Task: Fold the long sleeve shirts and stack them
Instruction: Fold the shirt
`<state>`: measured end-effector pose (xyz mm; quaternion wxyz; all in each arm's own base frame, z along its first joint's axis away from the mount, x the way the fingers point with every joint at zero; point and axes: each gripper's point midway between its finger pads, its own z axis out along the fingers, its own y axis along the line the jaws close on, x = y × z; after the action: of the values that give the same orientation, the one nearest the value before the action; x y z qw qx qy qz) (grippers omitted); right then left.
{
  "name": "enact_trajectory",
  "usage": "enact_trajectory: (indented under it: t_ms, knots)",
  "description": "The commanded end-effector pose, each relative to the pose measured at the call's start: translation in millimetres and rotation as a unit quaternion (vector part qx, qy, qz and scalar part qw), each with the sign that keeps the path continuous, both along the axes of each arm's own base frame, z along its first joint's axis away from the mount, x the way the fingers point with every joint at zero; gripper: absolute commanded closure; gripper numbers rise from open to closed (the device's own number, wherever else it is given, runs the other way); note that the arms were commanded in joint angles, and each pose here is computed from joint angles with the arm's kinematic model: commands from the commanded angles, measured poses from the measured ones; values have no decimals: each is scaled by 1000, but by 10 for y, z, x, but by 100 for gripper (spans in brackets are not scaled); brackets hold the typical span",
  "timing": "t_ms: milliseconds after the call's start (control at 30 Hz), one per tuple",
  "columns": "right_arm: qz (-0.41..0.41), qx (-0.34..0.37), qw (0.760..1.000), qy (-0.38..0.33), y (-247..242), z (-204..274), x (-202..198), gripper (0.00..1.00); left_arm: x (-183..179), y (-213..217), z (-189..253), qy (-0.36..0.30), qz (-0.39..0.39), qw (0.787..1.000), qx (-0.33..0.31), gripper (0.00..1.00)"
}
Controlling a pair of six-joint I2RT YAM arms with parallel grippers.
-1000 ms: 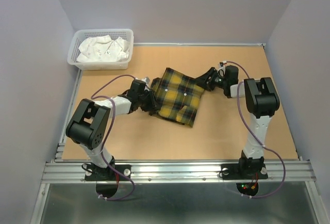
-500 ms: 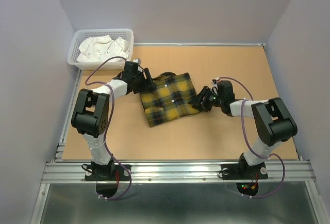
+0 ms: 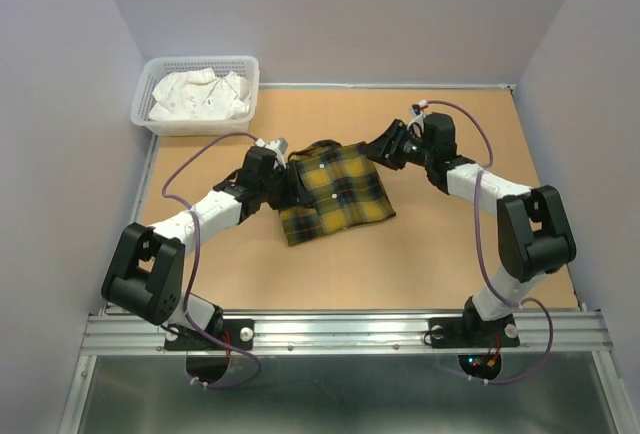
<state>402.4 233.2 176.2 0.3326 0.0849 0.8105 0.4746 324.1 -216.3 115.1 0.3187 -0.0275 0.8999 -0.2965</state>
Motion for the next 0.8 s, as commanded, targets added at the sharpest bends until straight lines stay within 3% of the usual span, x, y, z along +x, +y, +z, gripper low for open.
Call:
enact_trajectory:
  t_ms: [0,167,367,500,633,767]
  knots:
    - [26,1,999,33,76,-347,45,52,-395,1,-439,74,-11,997,4,47]
    - [22,-5,996,88,-2,-990,-121,55,-519,128,-829,111,11,993,35,61]
    - [-56,-47,988,138,-684,-1610,-222,60,-570,211,-1054,135,25,989,59,63]
    - [-44,-65,994,75,-804,-1189,-12,60,-524,197,-1005,123,16,990,61,63]
    - [-34,-31,999,1,-647,-485,298,60,-431,182,-891,100,9,993,65,61]
    - [-7,2,999,-39,-360,-93,588,59,-393,174,-881,96,2,993,72,60]
